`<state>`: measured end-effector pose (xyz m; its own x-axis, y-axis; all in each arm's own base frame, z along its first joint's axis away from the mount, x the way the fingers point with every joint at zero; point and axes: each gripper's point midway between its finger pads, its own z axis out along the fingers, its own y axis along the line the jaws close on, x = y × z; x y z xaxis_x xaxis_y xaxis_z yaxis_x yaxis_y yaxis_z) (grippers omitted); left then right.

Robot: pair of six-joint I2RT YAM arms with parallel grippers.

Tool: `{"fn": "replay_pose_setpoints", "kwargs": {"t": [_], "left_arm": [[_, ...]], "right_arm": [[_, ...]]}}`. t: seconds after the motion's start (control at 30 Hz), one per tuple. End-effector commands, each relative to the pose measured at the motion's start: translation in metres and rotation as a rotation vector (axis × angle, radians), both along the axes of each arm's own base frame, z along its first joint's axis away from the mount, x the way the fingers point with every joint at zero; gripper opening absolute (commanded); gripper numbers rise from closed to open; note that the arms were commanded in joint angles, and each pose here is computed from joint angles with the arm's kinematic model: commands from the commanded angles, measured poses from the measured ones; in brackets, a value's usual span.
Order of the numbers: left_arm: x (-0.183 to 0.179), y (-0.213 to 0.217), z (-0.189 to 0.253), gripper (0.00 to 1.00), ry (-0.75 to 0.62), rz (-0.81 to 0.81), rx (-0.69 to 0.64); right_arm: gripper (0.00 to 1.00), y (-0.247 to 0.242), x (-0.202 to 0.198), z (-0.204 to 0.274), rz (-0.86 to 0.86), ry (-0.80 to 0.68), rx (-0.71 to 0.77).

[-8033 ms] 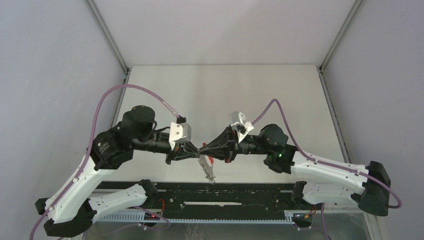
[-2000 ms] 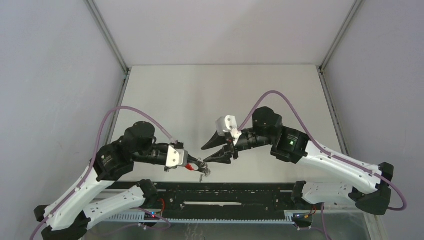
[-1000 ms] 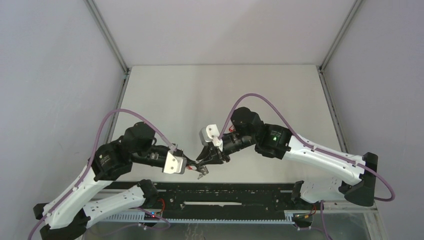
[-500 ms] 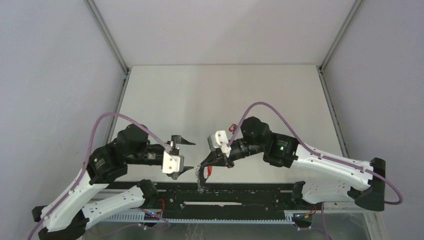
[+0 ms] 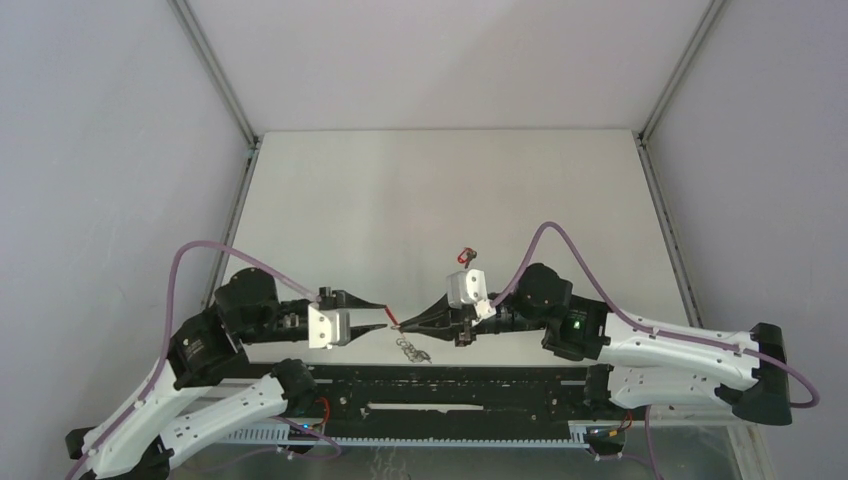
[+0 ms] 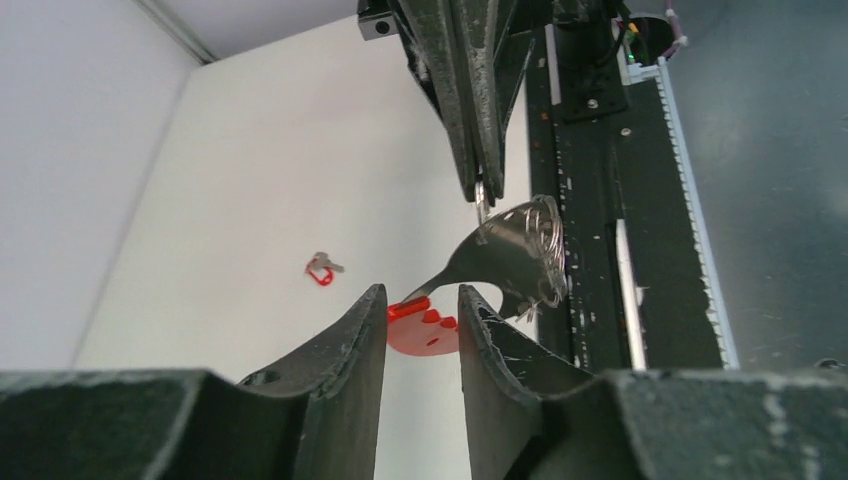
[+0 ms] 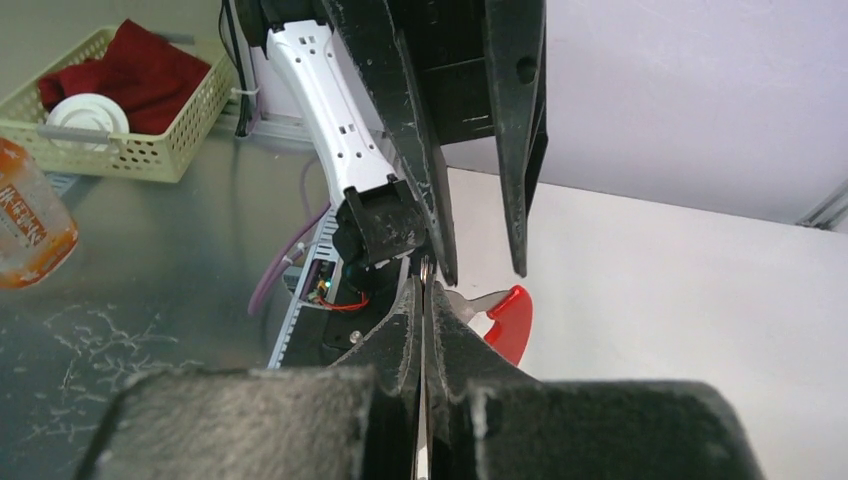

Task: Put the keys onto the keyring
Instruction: Adjust the keyring.

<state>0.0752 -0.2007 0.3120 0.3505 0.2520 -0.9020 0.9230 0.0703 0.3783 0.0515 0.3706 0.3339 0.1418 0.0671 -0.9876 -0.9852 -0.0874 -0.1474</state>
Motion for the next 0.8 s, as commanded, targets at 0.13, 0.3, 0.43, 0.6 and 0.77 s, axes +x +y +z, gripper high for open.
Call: {"fn": "replay_pose_setpoints", "kwargs": {"t": [0.13, 0.3, 0.43, 0.6, 0.77], "left_arm": [[-0.023, -0.013, 0.003, 0.27, 0.101, -0.123, -0.042], [-0.028, -0.011, 0.001, 0.19, 0.115, -0.141, -0.037], [-0.026, -0.014, -0.001, 0.21, 0.130, -0.136, -0.035], [-0.021, -0.018, 0.005, 0.28, 0.130, -0.119, -0.061], [-0.011, -0.020, 0.008, 0.37, 0.132, -0.072, -0.073]], "right_arm": [[0.00, -0.002, 0.002, 0.039, -0.055, 0.048, 0.207], [0.00, -0.004, 0.005, 0.040, -0.085, 0.051, 0.228], [0.00, -0.003, 0.002, 0.040, -0.075, 0.048, 0.231], [0.00, -0.001, 0.000, 0.040, -0.064, 0.053, 0.233], [0.00, 0.002, -0.002, 0.039, -0.045, 0.057, 0.235]]}}
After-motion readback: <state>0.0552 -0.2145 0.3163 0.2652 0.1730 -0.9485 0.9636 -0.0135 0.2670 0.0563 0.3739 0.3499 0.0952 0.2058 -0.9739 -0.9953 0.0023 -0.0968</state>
